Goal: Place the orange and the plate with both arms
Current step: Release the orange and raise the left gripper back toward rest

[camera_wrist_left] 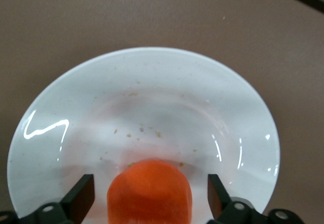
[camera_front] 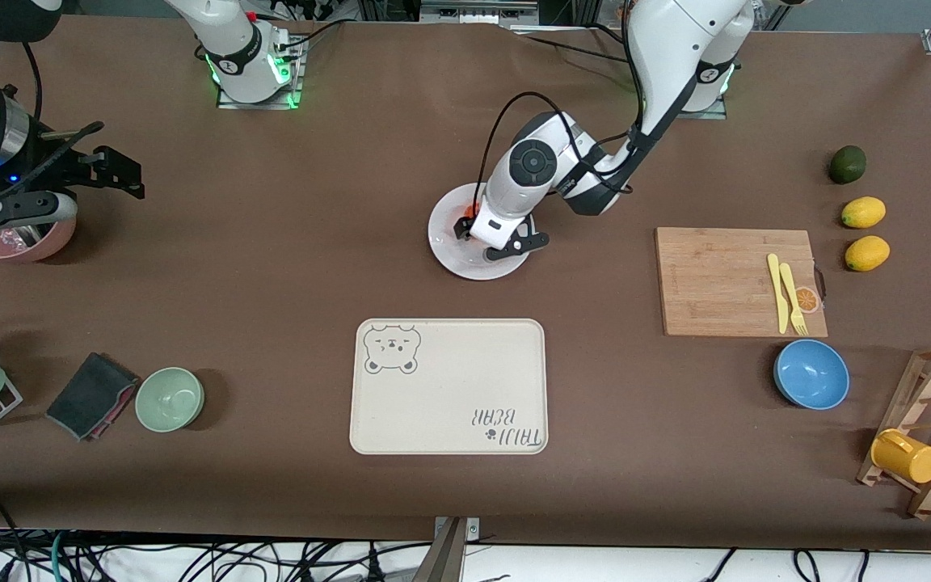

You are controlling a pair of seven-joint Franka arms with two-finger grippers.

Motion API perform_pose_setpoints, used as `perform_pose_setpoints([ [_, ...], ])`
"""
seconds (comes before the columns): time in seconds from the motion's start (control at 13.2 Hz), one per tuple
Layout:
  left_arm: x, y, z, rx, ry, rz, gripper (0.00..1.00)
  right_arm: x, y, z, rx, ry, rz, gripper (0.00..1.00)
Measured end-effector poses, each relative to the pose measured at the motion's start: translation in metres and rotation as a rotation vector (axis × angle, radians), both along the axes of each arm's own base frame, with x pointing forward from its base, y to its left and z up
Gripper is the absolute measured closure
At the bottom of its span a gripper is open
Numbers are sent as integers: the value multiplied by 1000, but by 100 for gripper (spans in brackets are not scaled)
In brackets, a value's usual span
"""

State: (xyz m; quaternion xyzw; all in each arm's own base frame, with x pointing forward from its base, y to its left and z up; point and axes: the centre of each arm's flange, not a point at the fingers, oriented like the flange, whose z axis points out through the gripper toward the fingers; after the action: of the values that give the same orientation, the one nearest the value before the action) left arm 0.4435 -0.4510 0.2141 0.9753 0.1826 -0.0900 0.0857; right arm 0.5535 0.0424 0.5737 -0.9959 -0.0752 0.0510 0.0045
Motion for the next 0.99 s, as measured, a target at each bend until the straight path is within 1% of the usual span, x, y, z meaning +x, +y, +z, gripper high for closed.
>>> perform_pose_setpoints([
  [0.15, 17, 13, 22, 12, -11, 21, 0, 0, 3, 0, 8, 1, 3, 0],
  [0.23, 30, 28, 41, 28, -12, 42, 0, -1, 9, 0, 27, 3, 8, 0],
  [0.38, 60, 75, 90, 66, -21, 80, 0, -2, 25, 1, 63, 5, 26, 0],
  [0.46, 74, 102, 117, 80, -35, 76, 0, -3, 31, 2, 75, 1, 33, 0],
  [0.68, 97, 176, 177, 107, -81, -31, 0, 6, 43, 10, 91, -27, 50, 0],
  [0.76, 102, 200, 191, 116, -89, -71, 0, 11, 44, 9, 96, -28, 52, 0],
  [0.91, 110, 250, 215, 140, -86, -141, 0, 18, 55, -3, 100, -9, 69, 0],
  [0.99, 114, 277, 229, 150, -69, -178, 0, 20, 67, -9, 100, 0, 88, 0],
])
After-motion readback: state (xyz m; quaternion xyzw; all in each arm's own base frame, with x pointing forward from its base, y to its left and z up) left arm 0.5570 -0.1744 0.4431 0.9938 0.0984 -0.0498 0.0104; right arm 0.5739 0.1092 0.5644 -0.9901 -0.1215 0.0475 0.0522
